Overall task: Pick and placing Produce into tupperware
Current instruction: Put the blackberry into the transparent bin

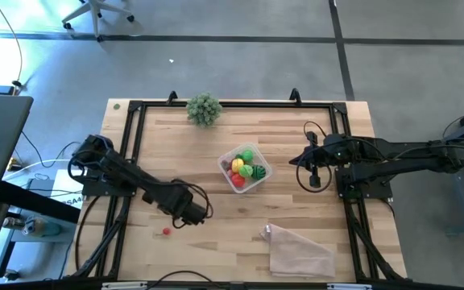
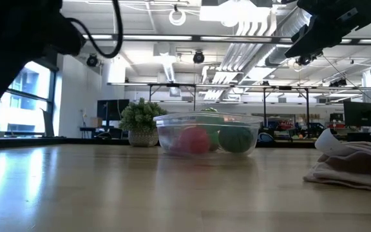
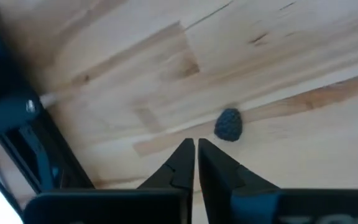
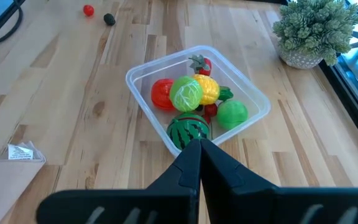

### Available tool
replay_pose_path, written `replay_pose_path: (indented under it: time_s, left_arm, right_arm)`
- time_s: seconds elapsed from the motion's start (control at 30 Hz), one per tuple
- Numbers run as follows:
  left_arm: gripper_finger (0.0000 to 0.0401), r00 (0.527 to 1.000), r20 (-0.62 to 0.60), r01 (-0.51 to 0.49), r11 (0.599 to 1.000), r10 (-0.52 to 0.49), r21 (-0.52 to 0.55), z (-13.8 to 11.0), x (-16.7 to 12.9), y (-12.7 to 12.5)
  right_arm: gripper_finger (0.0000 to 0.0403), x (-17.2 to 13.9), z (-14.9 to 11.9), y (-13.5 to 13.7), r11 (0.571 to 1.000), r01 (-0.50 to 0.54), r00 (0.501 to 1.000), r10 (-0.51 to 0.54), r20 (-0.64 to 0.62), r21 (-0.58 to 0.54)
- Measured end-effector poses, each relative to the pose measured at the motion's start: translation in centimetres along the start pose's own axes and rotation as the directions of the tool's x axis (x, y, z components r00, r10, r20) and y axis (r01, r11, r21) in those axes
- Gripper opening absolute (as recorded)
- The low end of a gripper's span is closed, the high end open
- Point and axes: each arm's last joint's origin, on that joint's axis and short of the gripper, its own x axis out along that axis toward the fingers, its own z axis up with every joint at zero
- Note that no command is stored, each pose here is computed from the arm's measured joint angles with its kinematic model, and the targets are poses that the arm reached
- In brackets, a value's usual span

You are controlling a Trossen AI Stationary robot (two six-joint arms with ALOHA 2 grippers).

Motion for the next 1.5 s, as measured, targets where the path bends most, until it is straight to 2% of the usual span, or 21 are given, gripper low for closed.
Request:
replay_pose_path:
  time_s: [0.13,0.23,0.3,0.37,0.57,0.87,1.2,1.37,1.5]
  left_arm:
    - [0.0002,1.0,-0.011,-0.007,0.987,0.006,-0.163,0.0,0.7,0.1]
    - [0.0005,0.999,-0.011,0.039,0.932,-0.046,-0.361,0.0,0.8,-0.4]
    - [0.0006,0.998,-0.012,0.055,0.896,-0.067,-0.44,0.0,0.8,-0.6]
    - [0.0007,0.997,-0.012,0.063,0.877,-0.079,-0.477,0.0,0.7,-0.7]
    - [0.0007,0.997,-0.014,0.054,0.859,-0.07,-0.509,0.0,0.7,-0.7]
    - [0.0008,0.993,-0.097,-0.011,0.754,-0.07,-0.656,-0.3,0.7,-0.7]
    - [0.0008,0.993,-0.1,-0.024,0.753,-0.056,-0.657,-0.3,1.2,-1.1]
    - [0.0008,0.996,-0.077,-0.014,0.771,-0.045,-0.636,-0.2,1.4,-1.2]
    - [0.0008,0.998,-0.055,-0.014,0.8,-0.023,-0.599,-0.5,1.7,-0.9]
  right_arm:
    - [0.0,0.0,0.0,0.0,1.0,0.0,1.0,0.0,0.0,0.0]
    - [0.0,0.0,0.0,0.0,1.0,0.0,1.0,0.0,0.0,0.0]
    - [0.0,0.0,0.0,0.0,1.0,0.0,1.0,0.0,0.0,0.0]
    - [0.0,0.0,0.0,0.0,1.0,0.0,1.0,0.0,0.0,0.0]
    - [0.0,0.0,0.0,0.0,1.0,0.0,1.0,0.0,0.0,0.0]
    - [0.0,0.0,0.0,0.0,1.0,0.0,1.0,0.0,0.0,0.0]
    - [0.0,0.0,0.0,0.0,1.0,0.0,1.0,0.0,0.0,0.0]
    - [0.0,0.0,0.0,0.0,1.0,0.0,1.0,0.0,0.0,0.0]
    - [0.0,0.0,0.0,0.0,1.0,0.0,1.0,0.0,0.001,0.0]
